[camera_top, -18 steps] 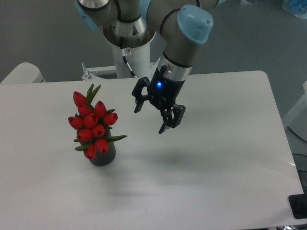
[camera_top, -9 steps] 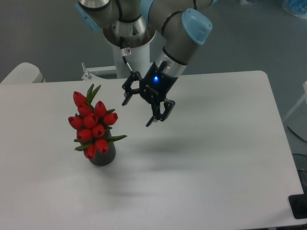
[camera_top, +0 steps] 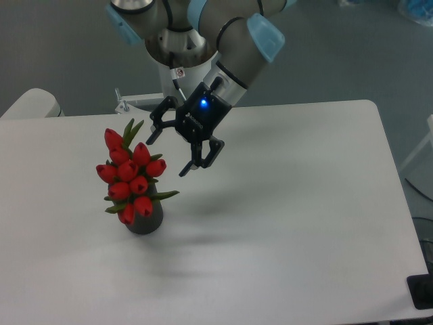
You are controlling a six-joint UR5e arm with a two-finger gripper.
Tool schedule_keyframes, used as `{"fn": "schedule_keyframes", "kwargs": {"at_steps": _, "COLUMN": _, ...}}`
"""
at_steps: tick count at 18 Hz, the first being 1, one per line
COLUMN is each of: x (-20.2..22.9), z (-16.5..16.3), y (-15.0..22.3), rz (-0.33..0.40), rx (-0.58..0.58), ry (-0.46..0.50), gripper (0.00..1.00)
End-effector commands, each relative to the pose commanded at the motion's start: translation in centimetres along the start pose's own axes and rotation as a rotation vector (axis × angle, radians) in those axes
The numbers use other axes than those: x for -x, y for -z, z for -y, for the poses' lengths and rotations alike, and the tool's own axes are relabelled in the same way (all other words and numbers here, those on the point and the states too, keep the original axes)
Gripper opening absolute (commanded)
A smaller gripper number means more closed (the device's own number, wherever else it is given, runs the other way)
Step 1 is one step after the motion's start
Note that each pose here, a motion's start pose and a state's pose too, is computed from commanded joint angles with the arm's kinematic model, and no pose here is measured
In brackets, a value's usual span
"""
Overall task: Pick up the flowers from the vase
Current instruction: 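Lower the gripper around the tulip stems above the vase rim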
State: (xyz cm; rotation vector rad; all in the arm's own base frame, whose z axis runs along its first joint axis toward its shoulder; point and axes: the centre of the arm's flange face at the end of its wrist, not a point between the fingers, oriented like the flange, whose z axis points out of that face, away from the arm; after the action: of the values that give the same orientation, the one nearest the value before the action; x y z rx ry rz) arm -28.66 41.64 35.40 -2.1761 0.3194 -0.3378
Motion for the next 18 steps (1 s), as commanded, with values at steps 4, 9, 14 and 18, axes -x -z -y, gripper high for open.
{"fn": "schedule_keyframes", "kwargs": {"at_steps": 4, "x": 0.3, "z": -0.2, "y": -1.9, "rz": -0.019, "rx": 0.000, "ry": -0.024, "gripper": 1.00}}
{"fn": "schedule_keyframes", "kwargs": {"at_steps": 9, "x": 0.2, "z": -0.4, "y": -3.0, "rz": -0.027, "rx": -0.001, "ry": -0.037, "gripper": 1.00}}
{"fn": "schedule_keyframes", "kwargs": {"at_steps": 14, "x": -0.7, "z": 0.2, "y": -4.4, "rz": -0.057, "rx": 0.002, "ry": -0.051, "gripper": 1.00}}
{"fn": "schedule_keyframes", "kwargs": {"at_steps": 18, "x": -0.8, "z": 0.0, "y": -5.0, "rz": -0.070, "rx": 0.005, "ry": -0.048, "gripper": 1.00}}
